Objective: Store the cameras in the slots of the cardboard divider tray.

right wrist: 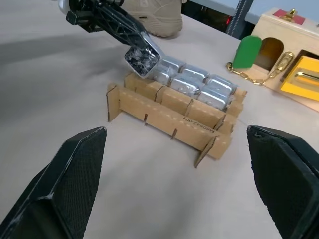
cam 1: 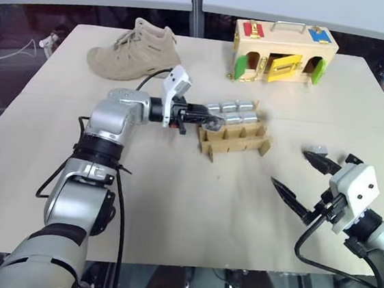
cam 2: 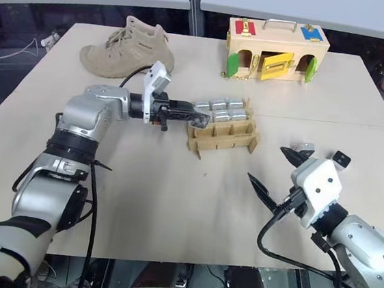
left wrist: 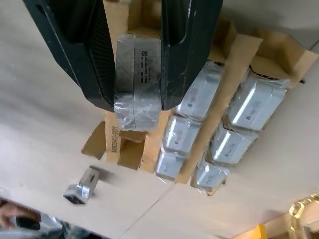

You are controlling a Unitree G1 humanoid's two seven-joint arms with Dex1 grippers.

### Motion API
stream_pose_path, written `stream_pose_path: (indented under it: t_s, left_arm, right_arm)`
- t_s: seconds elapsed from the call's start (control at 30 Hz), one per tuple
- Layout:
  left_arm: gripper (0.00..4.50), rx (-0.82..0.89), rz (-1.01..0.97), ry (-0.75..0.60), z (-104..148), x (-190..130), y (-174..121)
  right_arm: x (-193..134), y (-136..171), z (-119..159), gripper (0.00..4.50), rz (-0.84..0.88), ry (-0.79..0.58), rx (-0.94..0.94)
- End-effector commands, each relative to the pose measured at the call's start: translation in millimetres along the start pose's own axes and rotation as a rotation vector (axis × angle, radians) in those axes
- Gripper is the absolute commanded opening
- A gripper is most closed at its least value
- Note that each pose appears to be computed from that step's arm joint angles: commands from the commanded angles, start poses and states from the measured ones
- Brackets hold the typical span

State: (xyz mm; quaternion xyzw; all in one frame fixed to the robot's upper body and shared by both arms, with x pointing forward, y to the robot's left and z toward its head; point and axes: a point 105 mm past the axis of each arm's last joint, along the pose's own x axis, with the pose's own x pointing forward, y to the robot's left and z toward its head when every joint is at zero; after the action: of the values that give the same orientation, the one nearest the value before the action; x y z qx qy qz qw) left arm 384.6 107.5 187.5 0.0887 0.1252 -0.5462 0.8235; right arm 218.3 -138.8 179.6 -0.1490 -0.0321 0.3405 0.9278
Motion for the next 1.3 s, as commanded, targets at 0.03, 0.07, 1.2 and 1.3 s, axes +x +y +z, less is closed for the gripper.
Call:
stream_pose_path:
  t_s: [0.03, 0.07, 1.2, 1.3]
  left_arm:
    - [0.69, 0.093, -0.022, 0.017, 13.8, 5.4, -2.4]
    - [0.69, 0.094, -0.03, 0.028, 13.4, 7.4, -2.5]
    - [2.77, 0.271, -0.057, 0.043, 55.8, -26.6, -8.2]
    - [2.77, 0.295, -0.044, -0.17, 49.7, -46.5, -29.4]
  right_arm:
    - [-1.0, -0.8, 8.1, 4.5, -0.009, -0.039, -0.032]
    - [-0.6, -0.9, 8.3, 4.5, -0.009, -0.04, -0.032]
    - [-6.0, 2.1, 7.4, 4.5, 0.014, -0.015, -0.002]
    - [-8.6, -19.6, 0.3, 4.5, -0.048, 0.026, 0.048]
